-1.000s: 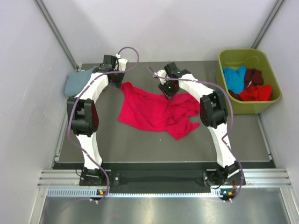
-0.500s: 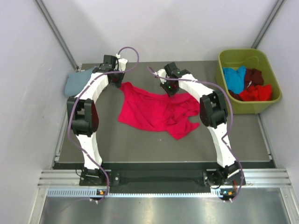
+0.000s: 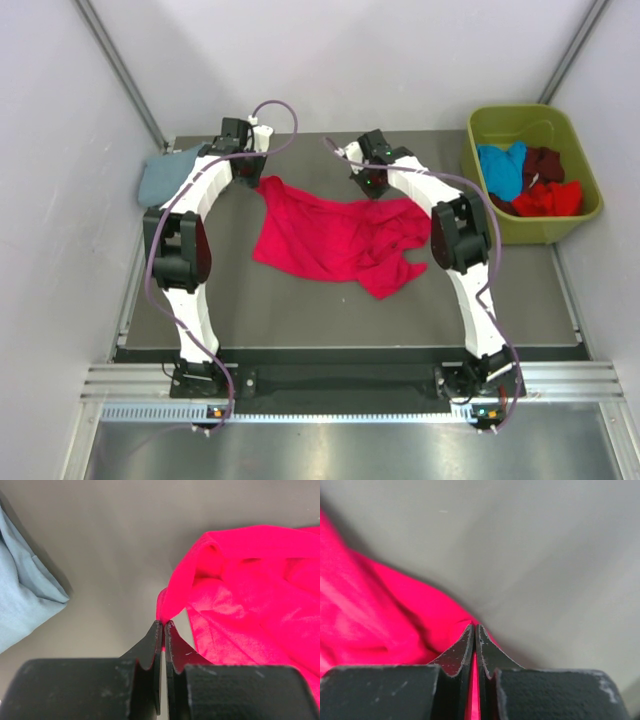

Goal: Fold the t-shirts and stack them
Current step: Flatten the tshirt out

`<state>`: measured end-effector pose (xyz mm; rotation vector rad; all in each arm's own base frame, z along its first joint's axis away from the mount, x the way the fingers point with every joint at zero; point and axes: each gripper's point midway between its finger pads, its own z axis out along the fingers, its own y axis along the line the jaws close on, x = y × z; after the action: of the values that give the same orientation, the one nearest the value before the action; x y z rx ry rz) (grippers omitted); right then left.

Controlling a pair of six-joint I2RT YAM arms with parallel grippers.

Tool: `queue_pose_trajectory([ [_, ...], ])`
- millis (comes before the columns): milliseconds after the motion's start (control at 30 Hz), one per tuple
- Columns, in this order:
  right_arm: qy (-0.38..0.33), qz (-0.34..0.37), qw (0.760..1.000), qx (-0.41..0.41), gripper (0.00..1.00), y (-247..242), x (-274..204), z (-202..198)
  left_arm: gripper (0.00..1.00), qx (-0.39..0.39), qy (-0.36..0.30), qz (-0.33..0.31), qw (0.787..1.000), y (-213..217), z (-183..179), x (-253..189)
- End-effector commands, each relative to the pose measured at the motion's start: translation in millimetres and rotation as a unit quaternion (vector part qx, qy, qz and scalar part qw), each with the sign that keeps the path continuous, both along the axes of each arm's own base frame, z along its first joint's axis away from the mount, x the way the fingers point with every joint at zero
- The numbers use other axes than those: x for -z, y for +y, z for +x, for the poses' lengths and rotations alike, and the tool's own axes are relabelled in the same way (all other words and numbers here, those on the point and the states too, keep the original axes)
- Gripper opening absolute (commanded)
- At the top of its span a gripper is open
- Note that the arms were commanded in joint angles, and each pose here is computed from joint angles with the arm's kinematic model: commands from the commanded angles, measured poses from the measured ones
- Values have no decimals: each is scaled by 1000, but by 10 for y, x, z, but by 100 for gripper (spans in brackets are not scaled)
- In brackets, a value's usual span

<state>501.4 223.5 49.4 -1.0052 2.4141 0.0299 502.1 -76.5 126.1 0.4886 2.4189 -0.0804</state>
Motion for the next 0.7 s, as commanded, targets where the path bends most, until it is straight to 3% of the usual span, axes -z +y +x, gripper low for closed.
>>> queue_pose_trajectory([
  [0,-117,33,992,41,0,-178,-1000,338,0,-4,-42,-17,999,-9,43,-351],
  [300,-241,52,967,66,0,-488,-2247,288,0,13,-94,-24,995,-70,203,-649],
  [533,-309,57,946,81,0,-708,-2963,26,0,11,-184,-46,982,-109,355,-1521],
  [667,-336,78,934,90,0,-819,-3317,-198,0,10,-236,-52,970,-92,260,-2030],
])
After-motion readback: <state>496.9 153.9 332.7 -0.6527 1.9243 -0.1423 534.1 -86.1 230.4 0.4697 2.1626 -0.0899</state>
